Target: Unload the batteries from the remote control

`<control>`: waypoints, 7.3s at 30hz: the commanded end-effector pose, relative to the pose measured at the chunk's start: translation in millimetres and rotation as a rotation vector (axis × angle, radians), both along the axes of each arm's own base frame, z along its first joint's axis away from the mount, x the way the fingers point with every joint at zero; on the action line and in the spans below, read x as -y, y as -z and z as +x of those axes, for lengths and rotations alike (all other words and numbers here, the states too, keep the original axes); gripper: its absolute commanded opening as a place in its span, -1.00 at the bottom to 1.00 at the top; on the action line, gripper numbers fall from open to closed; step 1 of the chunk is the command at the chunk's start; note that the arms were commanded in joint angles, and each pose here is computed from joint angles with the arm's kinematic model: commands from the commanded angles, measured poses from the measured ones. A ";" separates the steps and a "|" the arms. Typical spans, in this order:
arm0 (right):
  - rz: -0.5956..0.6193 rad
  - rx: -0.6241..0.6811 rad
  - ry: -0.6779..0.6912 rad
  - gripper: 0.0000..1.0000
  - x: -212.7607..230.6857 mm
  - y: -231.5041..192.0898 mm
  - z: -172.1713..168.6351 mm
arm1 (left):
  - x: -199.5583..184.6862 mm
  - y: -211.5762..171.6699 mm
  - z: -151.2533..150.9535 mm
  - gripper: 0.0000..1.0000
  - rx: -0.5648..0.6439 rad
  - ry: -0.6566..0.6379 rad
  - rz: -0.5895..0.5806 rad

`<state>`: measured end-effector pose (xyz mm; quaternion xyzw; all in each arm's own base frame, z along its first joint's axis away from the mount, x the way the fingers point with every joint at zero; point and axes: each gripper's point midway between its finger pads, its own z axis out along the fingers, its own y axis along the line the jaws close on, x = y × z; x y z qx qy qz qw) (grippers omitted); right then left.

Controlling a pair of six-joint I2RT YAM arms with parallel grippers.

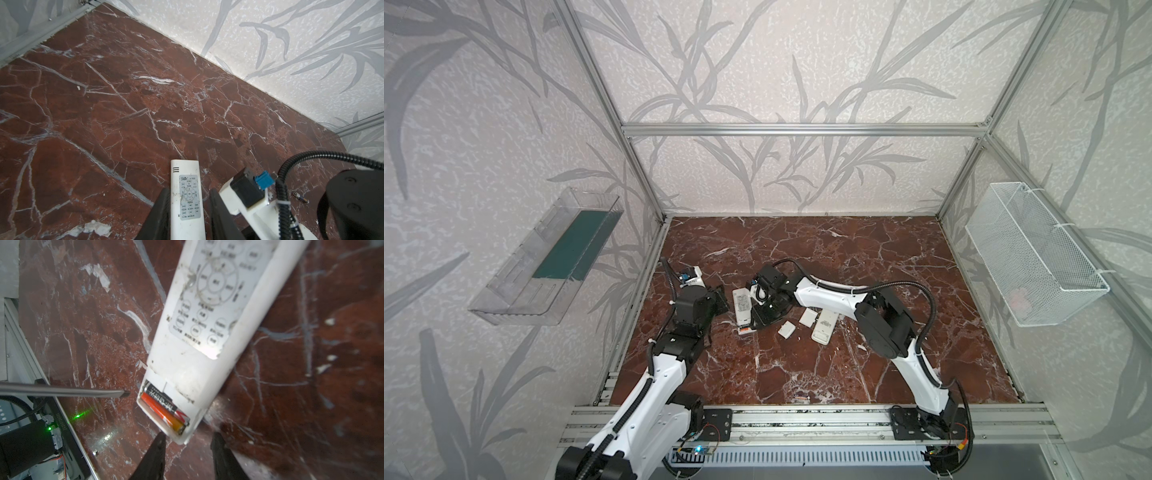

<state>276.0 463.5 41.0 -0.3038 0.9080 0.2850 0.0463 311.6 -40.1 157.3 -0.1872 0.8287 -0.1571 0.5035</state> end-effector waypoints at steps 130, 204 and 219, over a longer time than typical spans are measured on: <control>-0.372 -0.085 -0.163 -0.27 18.1 109.6 -22.3 | -22.5 -24.5 -14.9 -1.00 0.058 -0.124 -0.149; -0.385 -0.092 -0.185 -0.28 15.8 116.5 -35.6 | -24.3 4.0 7.2 -1.00 0.218 -0.202 -0.374; -0.396 -0.107 -0.193 -0.28 17.3 124.6 -44.3 | -29.2 -36.6 22.7 -1.00 0.383 -0.249 -0.571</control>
